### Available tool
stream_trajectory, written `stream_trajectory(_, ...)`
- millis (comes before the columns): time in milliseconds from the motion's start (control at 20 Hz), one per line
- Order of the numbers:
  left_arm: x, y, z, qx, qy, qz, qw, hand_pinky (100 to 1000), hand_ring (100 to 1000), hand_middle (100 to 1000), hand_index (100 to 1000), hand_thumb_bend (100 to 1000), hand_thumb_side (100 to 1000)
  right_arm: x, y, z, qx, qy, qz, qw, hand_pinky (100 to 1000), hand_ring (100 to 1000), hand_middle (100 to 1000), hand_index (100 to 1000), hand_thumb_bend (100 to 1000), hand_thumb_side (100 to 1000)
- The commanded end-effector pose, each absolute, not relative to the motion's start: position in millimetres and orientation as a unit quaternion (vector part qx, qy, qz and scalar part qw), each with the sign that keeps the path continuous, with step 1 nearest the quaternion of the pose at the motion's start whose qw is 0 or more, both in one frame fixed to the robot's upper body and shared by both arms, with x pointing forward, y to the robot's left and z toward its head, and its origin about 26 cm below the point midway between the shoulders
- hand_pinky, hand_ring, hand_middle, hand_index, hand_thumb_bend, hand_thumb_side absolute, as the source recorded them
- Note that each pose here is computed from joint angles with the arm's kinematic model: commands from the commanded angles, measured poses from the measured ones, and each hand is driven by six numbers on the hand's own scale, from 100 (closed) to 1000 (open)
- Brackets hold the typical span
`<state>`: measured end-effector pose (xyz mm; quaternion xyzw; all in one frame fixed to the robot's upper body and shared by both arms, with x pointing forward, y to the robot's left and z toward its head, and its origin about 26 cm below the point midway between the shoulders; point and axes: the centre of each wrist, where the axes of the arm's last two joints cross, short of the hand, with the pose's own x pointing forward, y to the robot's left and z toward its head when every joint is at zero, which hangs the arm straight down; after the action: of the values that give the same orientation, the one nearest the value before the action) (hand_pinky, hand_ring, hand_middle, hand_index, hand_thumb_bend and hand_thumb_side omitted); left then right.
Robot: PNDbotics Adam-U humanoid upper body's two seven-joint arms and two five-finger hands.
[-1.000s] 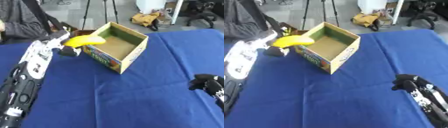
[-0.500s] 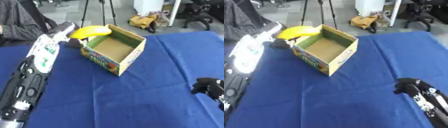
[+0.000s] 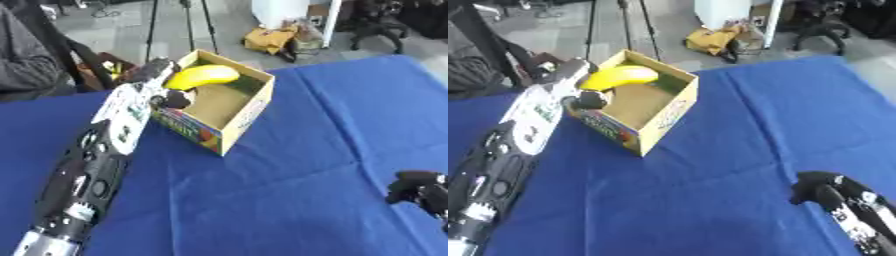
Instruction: Pick up objects on the table and place them in the box.
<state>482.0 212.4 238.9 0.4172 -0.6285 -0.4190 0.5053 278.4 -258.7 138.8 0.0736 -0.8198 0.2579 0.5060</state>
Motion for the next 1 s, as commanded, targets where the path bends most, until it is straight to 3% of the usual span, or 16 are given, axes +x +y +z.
stream_trajectory(50,484.4,211.8,251.8,0.454,-0.632,-0.408,0.477,616,460,409,559,100,244,277.3,-256.6,146.2,0.074,-0.824,0.267,0.494,815,655,657,795,178,711)
stream_trajectory(100,485.1,211.1,249.8,0.46,-0.628,-0.413,0.473,652,529,487,649,100,259,277.3,-256.4,146.2,0.074,-0.824,0.267,0.495,815,655,656,794,168,708)
stream_trajectory(150,485.7,210.3,248.0,0.464,-0.624,-0.418,0.469,679,586,548,700,351,416,277.4,-256.2,146.2,0.074,-0.824,0.267,0.495,815,655,656,794,176,712)
stream_trajectory(200,486.1,209.8,246.4,0.467,-0.62,-0.424,0.466,679,586,548,700,351,416,277.5,-256.0,146.4,0.073,-0.824,0.267,0.495,815,655,656,794,176,712)
stream_trajectory(250,486.5,209.5,245.0,0.469,-0.617,-0.431,0.462,702,629,601,736,634,526,277.6,-255.8,146.5,0.073,-0.824,0.267,0.495,815,655,656,794,176,712)
stream_trajectory(300,486.8,210.1,243.8,0.472,-0.613,-0.437,0.459,725,666,639,758,800,576,277.7,-255.8,146.7,0.073,-0.824,0.267,0.495,815,655,656,794,176,712)
stream_trajectory(400,487.2,212.4,242.0,0.481,-0.604,-0.443,0.456,748,705,687,783,934,617,277.7,-255.9,146.7,0.073,-0.823,0.267,0.495,815,655,656,794,175,712)
stream_trajectory(650,487.3,216.7,238.3,0.489,-0.592,-0.446,0.46,797,775,772,817,1000,702,277.6,-256.4,146.5,0.072,-0.823,0.265,0.497,815,655,656,794,174,712)
stream_trajectory(950,482.0,217.7,248.2,0.483,-0.63,-0.412,0.447,769,752,748,776,1000,758,277.1,-257.5,145.7,0.071,-0.823,0.262,0.499,815,655,656,793,169,713)
stream_trajectory(1000,479.5,218.5,253.0,0.479,-0.646,-0.4,0.44,758,741,736,758,965,774,276.9,-257.8,145.3,0.071,-0.822,0.262,0.5,815,655,655,793,166,714)
